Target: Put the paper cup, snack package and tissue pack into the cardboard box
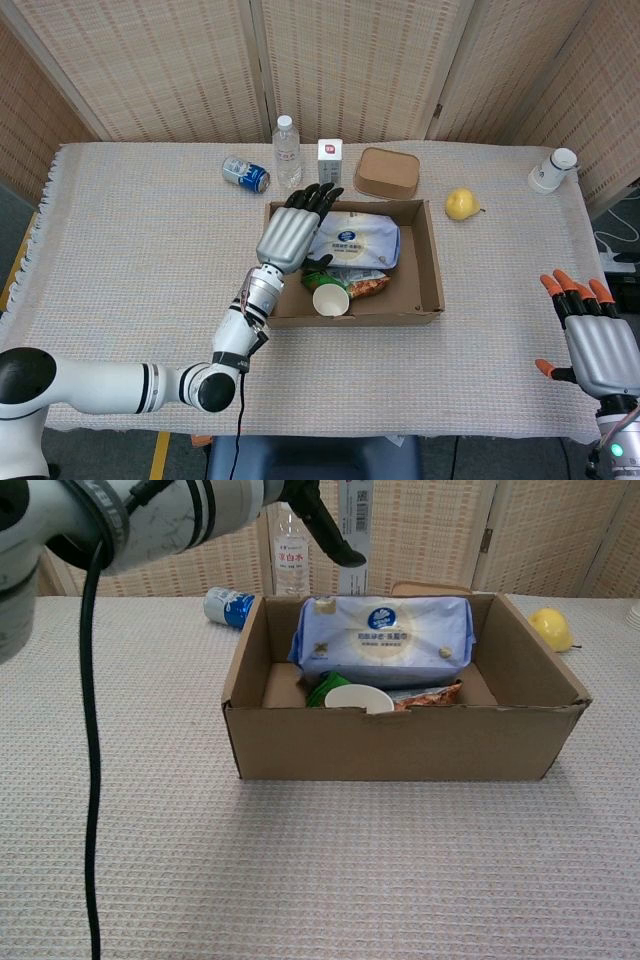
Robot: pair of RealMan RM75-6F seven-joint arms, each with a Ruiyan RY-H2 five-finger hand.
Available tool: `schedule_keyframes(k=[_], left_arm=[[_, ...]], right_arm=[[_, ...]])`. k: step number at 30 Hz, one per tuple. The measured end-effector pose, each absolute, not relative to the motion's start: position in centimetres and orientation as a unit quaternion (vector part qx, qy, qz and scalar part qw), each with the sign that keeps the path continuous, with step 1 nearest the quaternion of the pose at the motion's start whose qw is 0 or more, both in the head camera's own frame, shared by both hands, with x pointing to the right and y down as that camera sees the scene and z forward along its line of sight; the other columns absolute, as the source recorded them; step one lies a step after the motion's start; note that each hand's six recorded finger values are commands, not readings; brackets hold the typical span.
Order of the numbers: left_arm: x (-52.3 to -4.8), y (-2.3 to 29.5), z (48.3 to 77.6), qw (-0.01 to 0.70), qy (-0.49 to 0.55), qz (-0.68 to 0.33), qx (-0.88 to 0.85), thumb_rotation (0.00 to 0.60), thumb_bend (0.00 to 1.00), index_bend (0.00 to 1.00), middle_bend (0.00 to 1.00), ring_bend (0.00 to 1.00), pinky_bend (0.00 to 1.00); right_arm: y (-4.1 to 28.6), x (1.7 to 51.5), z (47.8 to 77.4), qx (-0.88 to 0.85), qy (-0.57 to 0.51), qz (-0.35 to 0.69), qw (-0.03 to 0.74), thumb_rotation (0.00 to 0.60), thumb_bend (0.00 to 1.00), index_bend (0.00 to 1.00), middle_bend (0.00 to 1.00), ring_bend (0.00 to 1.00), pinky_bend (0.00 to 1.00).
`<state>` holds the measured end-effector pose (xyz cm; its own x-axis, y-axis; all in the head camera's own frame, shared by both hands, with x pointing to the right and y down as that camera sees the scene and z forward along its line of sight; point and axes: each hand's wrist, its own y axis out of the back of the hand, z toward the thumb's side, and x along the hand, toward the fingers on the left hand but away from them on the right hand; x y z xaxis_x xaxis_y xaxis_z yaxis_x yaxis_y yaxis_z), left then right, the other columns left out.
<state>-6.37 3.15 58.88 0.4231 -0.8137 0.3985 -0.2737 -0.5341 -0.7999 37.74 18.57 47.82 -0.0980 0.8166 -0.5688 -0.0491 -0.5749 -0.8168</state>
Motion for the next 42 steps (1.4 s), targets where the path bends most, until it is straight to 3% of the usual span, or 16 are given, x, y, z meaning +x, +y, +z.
schedule_keyframes(k=[17, 29, 42], left_arm=[[-11.7, 1.6, 55.8, 0.379, 0.352, -0.430, -0.740, 0.600, 0.23, 0.00, 0.00, 0.00, 0.11], [-24.4, 0.8, 53.3, 0.440, 0.332, -0.533, -0.642, 0.600, 0.23, 0.00, 0.00, 0.00, 0.12], [-37.6, 6.0, 52.4, 0.425, 0.329, -0.615, -0.577, 0.600, 0.23, 0.00, 0.00, 0.00, 0.13]], right_arm=[[18.6, 37.5, 47.7, -0.590, -0.327, 0.661, 0.328, 0.600, 0.05, 0.00, 0.00, 0.00, 0.00], [18.8, 36.0, 47.5, -0.617, -0.325, 0.627, 0.348, 0.600, 0.05, 0.00, 0.00, 0.00, 0.00], [19.3, 34.5, 47.9, -0.661, -0.323, 0.556, 0.386, 0.600, 0.05, 0.00, 0.00, 0.00, 0.00]])
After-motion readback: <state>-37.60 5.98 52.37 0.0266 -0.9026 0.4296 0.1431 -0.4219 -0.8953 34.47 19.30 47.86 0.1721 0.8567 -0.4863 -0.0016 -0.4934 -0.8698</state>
